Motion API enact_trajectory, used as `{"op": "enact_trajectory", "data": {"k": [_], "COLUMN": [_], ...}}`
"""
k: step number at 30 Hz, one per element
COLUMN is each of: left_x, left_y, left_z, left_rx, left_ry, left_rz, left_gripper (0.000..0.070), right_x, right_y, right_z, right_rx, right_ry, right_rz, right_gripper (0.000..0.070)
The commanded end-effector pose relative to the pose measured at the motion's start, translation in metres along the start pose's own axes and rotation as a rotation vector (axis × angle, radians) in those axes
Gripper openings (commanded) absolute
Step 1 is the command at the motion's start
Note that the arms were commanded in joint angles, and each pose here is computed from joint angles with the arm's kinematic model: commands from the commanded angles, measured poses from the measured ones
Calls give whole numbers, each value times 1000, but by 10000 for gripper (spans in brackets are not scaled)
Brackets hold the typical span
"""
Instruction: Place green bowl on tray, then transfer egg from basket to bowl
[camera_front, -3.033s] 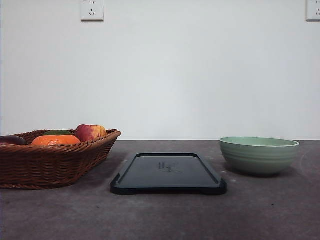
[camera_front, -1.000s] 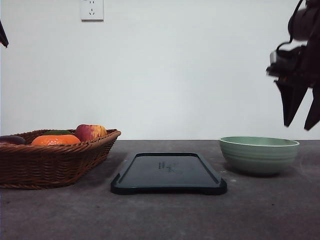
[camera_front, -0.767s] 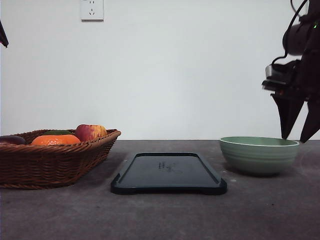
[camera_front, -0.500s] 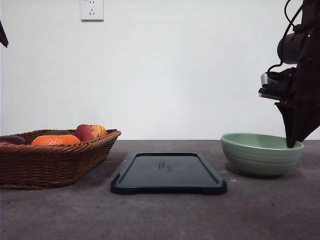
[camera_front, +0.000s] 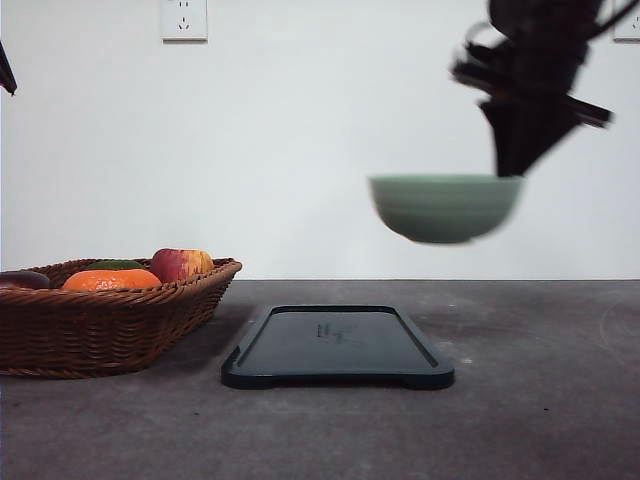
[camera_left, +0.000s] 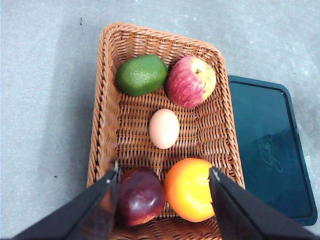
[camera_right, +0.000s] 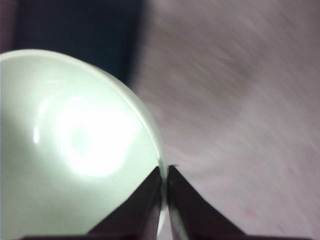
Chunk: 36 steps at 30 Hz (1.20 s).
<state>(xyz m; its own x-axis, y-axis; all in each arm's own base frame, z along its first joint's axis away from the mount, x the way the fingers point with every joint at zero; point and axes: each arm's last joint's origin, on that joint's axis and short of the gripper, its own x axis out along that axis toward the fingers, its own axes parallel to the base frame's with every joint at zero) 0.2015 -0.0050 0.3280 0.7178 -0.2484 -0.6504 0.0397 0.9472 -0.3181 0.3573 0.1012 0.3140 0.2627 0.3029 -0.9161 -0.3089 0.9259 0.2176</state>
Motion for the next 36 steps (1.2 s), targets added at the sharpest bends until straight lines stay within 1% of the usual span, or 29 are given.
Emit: {"op": "enact_trajectory", "data": {"k": [1,7,11,13,19,26,28,29,31,32,33,36], "left_x": [-3,-3,-3,-3,-3,-3,-3,-3,-3,-3,-3,-3], "left_y": [-2,-2,-2,-2,-2,-2,-2,-2,-2,-2,-2,-2], "left_z": [7,7,7,7,6,6,6,6,6,6,6,6], "left_rx": [17,17,17,18,17,16,16,16,17,17,17,16], "left_ry": [-25,-24,-24,-24,-24,-20,-20,-21,-22,-22,-21,-21], "left_rz": [-7,-7,-7,-7,-7,-6,-6,-7,-7,-7,-7,-6], "left_gripper": [357,357,357,357,357,357,357,357,357,357,357,357], "right_x": [10,38,63,76,103,123,124,124,122,121,118,107], "right_y": [10,49,66,72,76,72,72,72,73,73,73,73], "right_z": [11,27,30,30,33,32,32,32,32,32,32,33], "right_rx": [-17,-92,-133,-149,-168,-163,-165,-166,-166,-165,-164,-166], "right_ry": [-2,13,37,47,58,98,99,99,101,103,108,109], "right_rz": [17,52,62,48,-2,-16,-15,-14,-9,-7,-10,-30], "right_gripper": [3,3,2,3,3,4,31,66,174,211,222,225]}}
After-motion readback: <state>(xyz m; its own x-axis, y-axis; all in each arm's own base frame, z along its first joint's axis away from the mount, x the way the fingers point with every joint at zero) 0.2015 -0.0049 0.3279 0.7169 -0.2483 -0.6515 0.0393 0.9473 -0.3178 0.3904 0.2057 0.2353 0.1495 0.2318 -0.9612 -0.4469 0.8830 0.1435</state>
